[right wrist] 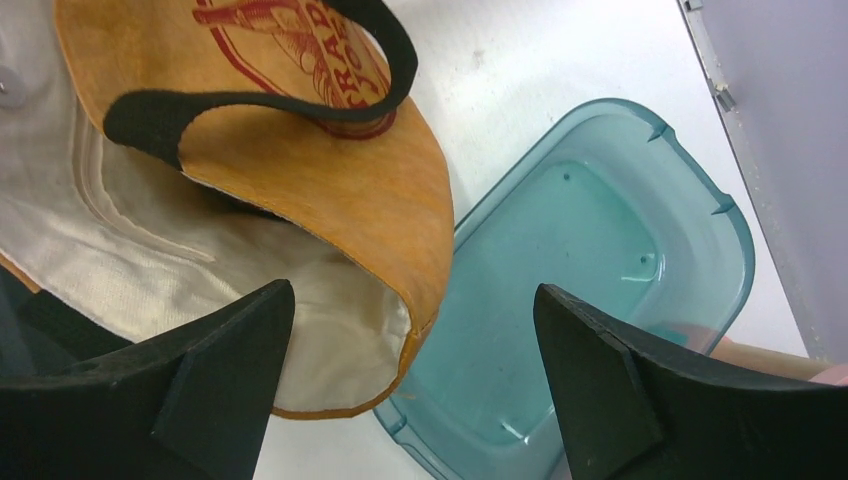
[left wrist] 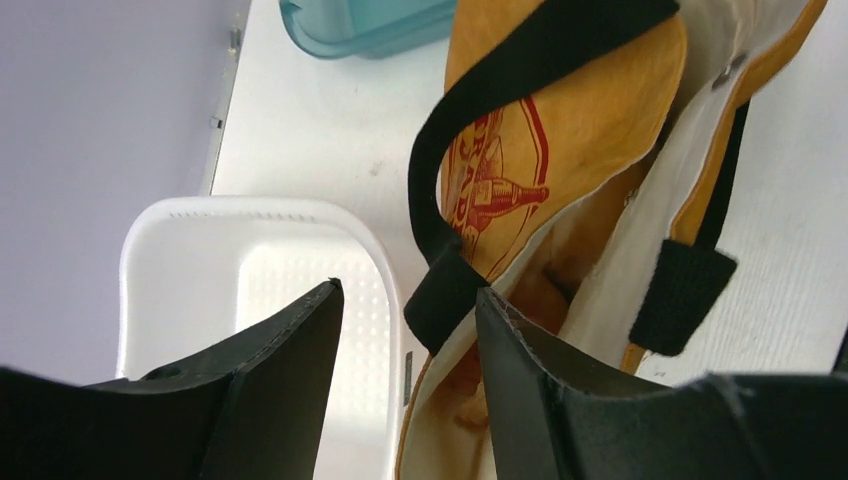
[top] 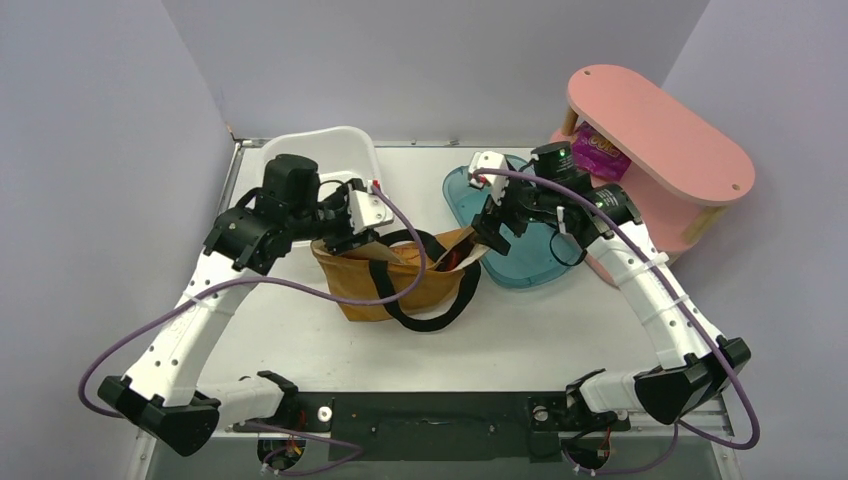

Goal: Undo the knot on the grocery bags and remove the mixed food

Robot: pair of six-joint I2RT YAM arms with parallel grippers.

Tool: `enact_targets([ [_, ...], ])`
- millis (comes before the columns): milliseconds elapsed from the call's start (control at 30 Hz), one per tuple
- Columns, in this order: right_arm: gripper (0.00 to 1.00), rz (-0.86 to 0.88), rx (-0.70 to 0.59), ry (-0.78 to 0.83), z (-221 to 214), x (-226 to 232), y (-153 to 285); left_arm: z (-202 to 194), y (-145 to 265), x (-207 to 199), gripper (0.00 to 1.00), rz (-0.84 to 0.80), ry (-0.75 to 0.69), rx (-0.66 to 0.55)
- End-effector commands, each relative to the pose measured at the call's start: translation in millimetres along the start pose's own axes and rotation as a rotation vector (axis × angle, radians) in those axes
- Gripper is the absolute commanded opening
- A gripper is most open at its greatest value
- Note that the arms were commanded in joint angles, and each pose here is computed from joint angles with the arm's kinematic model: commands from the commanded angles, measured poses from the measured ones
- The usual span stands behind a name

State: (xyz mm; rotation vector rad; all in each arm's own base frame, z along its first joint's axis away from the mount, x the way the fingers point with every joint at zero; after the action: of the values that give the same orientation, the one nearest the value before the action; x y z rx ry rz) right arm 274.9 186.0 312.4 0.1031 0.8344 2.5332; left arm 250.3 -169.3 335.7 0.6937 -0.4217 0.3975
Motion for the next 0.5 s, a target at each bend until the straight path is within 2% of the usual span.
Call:
enact_targets([
  [0, 0.86, -0.028, 0.059, 0.104, -10.7, 2.5, 1.5, -20.4, -4.3, -5.3, 0.49, -0.090, -0.192, 0.080],
  [267, 0.85, -0.066, 0.138, 0.126, -40.0, 5.0, 4.3, -27.7, -20.0, -11.0, 0.47, -0.097, -0.212, 0.063],
  [333, 0.85, -0.067, 0.139, 0.125, -43.4, 7.5, 6.5, -23.8, -22.1, -10.2, 0.38, -0.083, -0.189, 0.045],
  [367, 0.85, -0.066, 0.140, 0.127, -44.4, 8.1, 6.9, -19.9, -22.8, -11.1, 0.24, -0.078, -0.137, 0.027],
  [400, 0.85, -0.067, 0.131, 0.130, -42.7, 9.1, 8.7, -12.3, -22.4, -5.4, 0.16, -0.048, -0.116, -0.002],
  [433, 0.85, -0.068, 0.120, 0.135, -39.3, 9.1, 10.5, -6.9, -21.6, -5.1, 0.02, -0.036, -0.029, -0.028],
  [467, 0.85, -0.063, 0.105, 0.140, -35.7, 9.9, 11.5, 4.1, -18.7, 3.4, 0.00, 0.009, -0.005, -0.076],
])
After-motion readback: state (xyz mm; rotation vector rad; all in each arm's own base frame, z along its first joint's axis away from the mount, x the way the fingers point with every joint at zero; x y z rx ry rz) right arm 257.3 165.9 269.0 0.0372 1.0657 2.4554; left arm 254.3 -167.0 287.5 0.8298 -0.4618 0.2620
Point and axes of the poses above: each gripper's point midway between its finger pads, its own y axis back along the fingers, its own x axis along the line the jaws close on, z = x × y, the point moved 3 cm from there along y, back along the fingers, and after that the axes turned 8 degrees about -y, right-handed, at the moved point
